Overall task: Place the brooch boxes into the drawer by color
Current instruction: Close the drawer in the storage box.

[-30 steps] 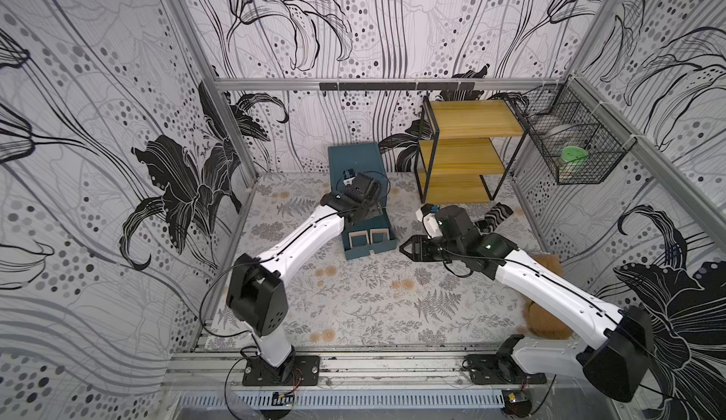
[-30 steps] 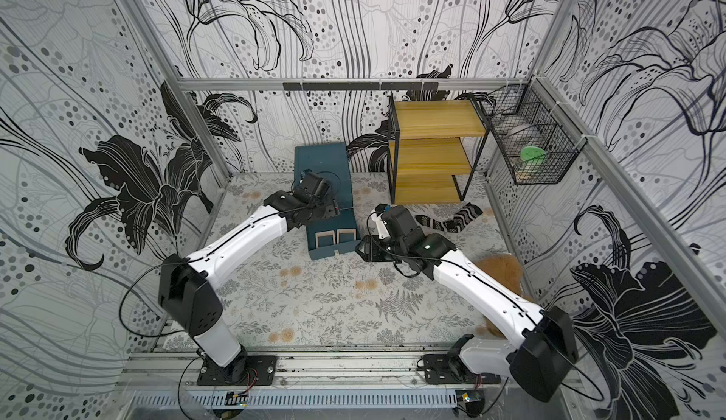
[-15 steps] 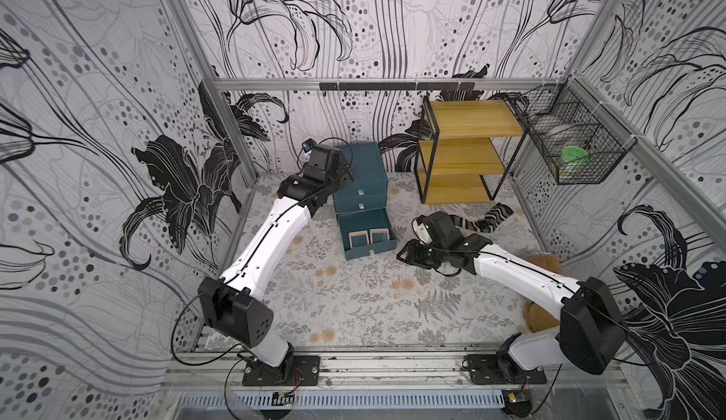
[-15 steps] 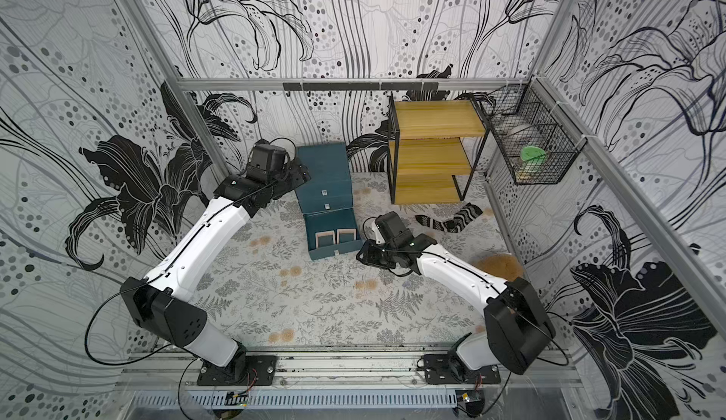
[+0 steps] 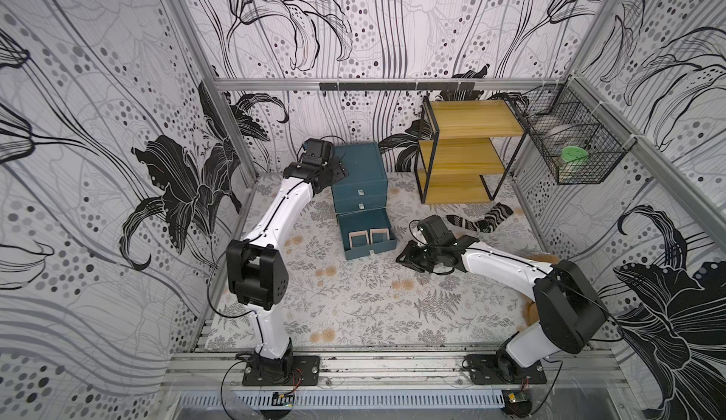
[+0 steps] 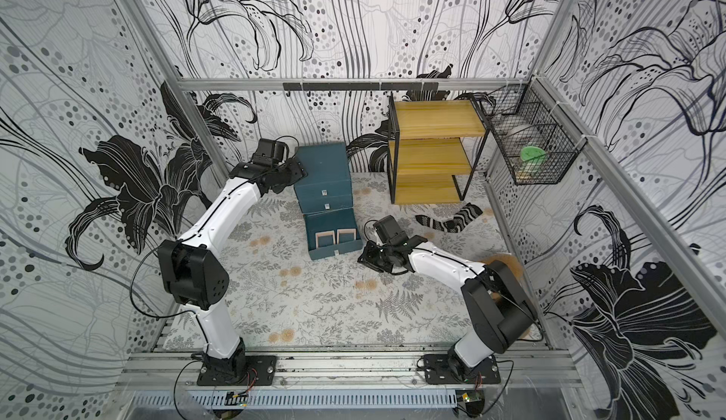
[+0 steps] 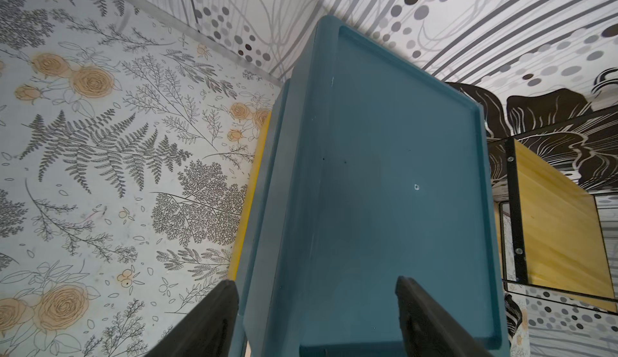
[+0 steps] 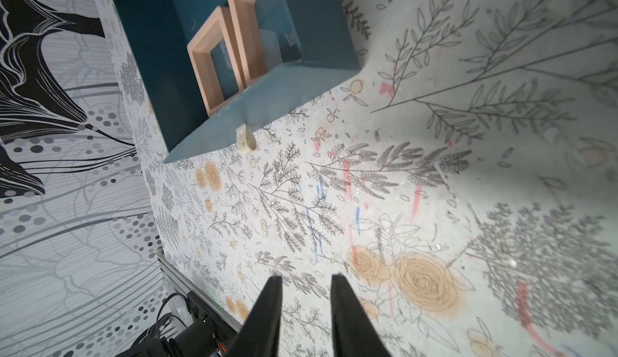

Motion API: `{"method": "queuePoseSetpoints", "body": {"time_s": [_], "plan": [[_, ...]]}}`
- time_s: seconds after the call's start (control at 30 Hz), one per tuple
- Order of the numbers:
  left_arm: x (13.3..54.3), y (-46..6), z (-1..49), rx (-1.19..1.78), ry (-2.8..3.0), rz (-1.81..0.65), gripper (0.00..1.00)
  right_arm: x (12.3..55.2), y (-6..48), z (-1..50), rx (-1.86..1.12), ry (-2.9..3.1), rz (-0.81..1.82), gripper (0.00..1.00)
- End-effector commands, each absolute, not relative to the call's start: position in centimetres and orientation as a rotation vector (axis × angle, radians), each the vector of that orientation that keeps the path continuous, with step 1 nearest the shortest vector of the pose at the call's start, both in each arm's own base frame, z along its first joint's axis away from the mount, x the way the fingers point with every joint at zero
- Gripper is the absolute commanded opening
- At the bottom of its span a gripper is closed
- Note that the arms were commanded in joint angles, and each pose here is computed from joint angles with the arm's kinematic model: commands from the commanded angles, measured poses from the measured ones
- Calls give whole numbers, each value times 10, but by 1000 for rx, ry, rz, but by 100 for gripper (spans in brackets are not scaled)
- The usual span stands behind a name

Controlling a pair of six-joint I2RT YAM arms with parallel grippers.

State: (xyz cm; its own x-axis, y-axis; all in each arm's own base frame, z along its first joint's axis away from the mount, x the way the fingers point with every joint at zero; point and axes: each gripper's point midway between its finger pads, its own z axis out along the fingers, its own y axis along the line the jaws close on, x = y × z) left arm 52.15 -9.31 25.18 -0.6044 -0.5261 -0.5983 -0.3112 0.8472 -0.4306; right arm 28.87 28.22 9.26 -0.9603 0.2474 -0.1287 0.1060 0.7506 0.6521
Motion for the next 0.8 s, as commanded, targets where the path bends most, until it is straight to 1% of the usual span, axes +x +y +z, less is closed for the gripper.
{"method": "queuePoseSetpoints", "body": {"time_s": [0.0, 0.17, 0.33, 0.47, 0.57, 0.77], "plan": [[533, -93, 263, -556, 2237, -378, 74, 296, 290, 84, 381, 2738, 1066, 28], [534, -89, 248, -559, 2267, -346, 64, 306, 293, 80, 465, 2710, 1071, 25], [529, -88, 231, -550, 2302, -319, 56, 316, 296, 59, 555, 2692, 1077, 23], [527, -88, 224, -541, 2319, -315, 52, 338, 305, 66, 567, 2605, 1117, 23], [526, -88, 218, -541, 2336, -311, 51, 351, 312, 68, 579, 2569, 1129, 23], [523, -89, 210, -543, 2348, -317, 48, 365, 321, 54, 656, 2545, 1160, 21]]}}
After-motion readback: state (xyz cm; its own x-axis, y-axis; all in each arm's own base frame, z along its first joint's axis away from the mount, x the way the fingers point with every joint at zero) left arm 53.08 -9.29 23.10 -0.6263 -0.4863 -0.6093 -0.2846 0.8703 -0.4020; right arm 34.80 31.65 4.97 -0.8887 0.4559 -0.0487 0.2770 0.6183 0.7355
